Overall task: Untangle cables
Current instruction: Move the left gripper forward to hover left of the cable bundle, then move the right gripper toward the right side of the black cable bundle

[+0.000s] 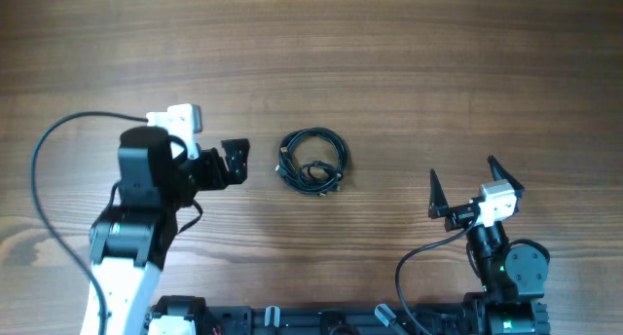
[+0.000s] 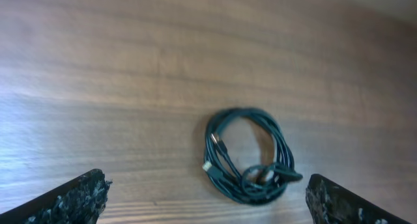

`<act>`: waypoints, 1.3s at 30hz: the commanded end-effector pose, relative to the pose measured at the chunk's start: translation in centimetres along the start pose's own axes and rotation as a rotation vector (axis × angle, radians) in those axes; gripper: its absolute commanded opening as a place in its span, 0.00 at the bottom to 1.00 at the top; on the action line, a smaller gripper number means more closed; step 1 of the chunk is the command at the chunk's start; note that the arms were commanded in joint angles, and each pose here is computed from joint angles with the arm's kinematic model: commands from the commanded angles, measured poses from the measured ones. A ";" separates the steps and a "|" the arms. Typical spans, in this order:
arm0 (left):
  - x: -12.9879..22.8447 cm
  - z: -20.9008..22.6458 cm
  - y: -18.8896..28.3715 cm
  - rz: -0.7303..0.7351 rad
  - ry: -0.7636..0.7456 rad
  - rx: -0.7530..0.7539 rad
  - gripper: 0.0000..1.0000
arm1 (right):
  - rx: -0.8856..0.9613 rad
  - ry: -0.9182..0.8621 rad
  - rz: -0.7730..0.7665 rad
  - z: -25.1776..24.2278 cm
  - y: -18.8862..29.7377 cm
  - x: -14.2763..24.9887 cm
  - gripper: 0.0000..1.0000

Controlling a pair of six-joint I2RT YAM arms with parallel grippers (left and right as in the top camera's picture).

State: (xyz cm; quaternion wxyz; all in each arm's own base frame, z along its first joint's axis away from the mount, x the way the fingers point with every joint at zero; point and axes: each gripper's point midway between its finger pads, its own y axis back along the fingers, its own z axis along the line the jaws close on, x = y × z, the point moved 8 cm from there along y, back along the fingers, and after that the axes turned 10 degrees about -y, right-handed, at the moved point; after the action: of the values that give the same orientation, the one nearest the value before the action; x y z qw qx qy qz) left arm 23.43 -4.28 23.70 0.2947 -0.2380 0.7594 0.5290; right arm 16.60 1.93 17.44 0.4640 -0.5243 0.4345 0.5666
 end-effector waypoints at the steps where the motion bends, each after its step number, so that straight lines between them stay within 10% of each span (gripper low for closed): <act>1: -0.9 -0.8 -1.1 0.046 0.010 0.092 1.00 | 0.025 0.005 -0.009 -0.3 0.0 -0.1 1.00; 19: -3.2 -6.8 0.6 0.101 -0.301 0.020 1.00 | 0.018 0.029 -0.021 -0.2 0.0 -0.3 1.00; 26: -3.4 -6.9 0.6 0.089 -0.300 0.023 1.00 | -0.204 -0.267 -0.060 1.8 0.3 -1.5 0.99; 39: -2.9 -6.8 0.6 0.120 -0.298 0.019 1.00 | -0.392 -0.270 -0.009 3.8 0.4 -7.0 1.00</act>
State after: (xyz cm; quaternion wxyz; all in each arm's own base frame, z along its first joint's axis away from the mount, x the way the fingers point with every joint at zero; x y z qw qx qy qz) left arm 23.55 -10.17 27.39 0.3617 -0.1091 0.7312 0.5680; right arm 15.14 4.62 23.80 0.4399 -0.5415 0.2530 0.6703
